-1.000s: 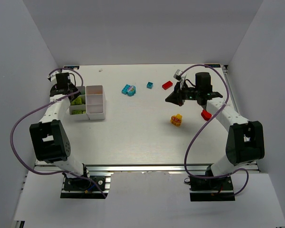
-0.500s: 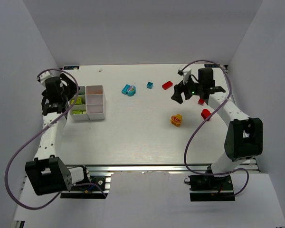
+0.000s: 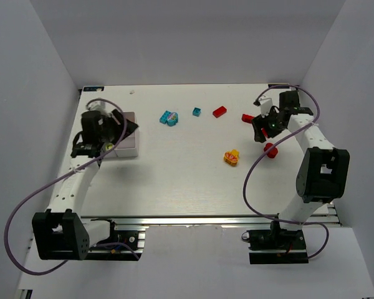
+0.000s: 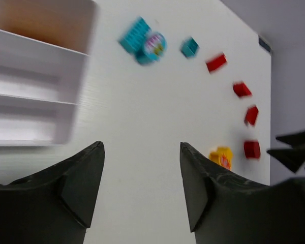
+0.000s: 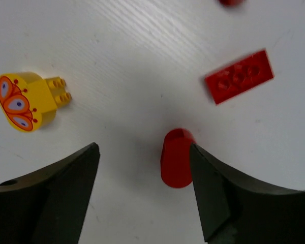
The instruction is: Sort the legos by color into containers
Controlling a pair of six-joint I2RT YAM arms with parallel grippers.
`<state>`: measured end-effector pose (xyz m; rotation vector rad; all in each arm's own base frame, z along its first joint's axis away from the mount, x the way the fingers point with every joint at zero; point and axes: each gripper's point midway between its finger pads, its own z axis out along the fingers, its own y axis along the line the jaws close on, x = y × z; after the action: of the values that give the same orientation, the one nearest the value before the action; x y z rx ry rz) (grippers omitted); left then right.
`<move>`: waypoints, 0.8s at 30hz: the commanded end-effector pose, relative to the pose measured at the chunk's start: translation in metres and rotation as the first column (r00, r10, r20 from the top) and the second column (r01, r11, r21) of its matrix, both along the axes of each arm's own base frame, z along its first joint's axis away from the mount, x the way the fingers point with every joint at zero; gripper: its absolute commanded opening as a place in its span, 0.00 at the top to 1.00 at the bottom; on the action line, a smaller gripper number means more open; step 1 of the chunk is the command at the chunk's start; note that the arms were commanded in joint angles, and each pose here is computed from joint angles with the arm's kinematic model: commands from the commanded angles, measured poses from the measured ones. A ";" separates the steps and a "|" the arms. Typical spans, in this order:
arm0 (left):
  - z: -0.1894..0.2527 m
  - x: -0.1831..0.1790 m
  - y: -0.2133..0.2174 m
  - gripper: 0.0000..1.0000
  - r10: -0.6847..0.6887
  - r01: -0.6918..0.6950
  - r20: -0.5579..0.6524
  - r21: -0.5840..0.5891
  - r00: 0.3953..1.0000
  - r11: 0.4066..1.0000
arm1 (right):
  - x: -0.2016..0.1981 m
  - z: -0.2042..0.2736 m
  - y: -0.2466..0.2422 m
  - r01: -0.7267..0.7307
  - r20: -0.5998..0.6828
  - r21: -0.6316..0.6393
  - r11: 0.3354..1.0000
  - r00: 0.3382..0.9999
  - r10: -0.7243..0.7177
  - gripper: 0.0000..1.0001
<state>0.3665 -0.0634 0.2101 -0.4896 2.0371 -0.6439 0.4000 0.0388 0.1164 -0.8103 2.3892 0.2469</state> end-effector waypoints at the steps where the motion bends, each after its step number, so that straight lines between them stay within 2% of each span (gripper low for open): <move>1: 0.008 -0.020 -0.059 0.29 -0.178 0.178 0.011 -0.011 0.984 0.984 | -0.027 -0.014 -0.034 0.069 -0.104 -0.072 0.995 0.992 -0.076 0.22; 3: 0.003 -0.028 -0.075 0.26 -0.199 0.199 -0.003 -0.015 0.980 0.980 | -0.030 -0.021 -0.039 0.088 -0.127 -0.074 0.993 0.987 -0.097 0.11; 11: -0.009 -0.052 -0.078 0.24 -0.162 0.161 -0.007 -0.074 0.987 0.984 | -0.015 -0.039 -0.056 0.135 -0.117 -0.158 0.978 0.981 -0.154 0.11; 14: -0.009 -0.057 -0.074 0.23 -0.149 0.148 -0.005 -0.065 0.989 0.987 | -0.010 -0.057 -0.056 0.129 -0.165 -0.154 0.980 0.974 -0.154 0.13; 20: -0.007 -0.063 -0.069 0.23 -0.124 0.123 -0.006 -0.067 0.992 0.990 | -0.002 -0.071 -0.056 0.123 -0.190 -0.168 0.978 0.970 -0.155 0.25; 22: -0.007 -0.066 -0.067 0.23 -0.113 0.113 -0.004 -0.066 0.994 0.991 | -0.003 -0.075 -0.057 0.118 -0.195 -0.179 0.977 0.969 -0.153 0.32; 24: -0.006 -0.067 -0.066 0.23 -0.108 0.108 -0.002 -0.069 0.994 0.992 | -0.005 -0.077 -0.059 0.115 -0.199 -0.184 0.976 0.968 -0.152 0.44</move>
<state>0.3050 -0.1337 0.2049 -0.3990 2.0685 -0.7956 0.3791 -0.0171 0.0245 -0.7234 2.7385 0.1261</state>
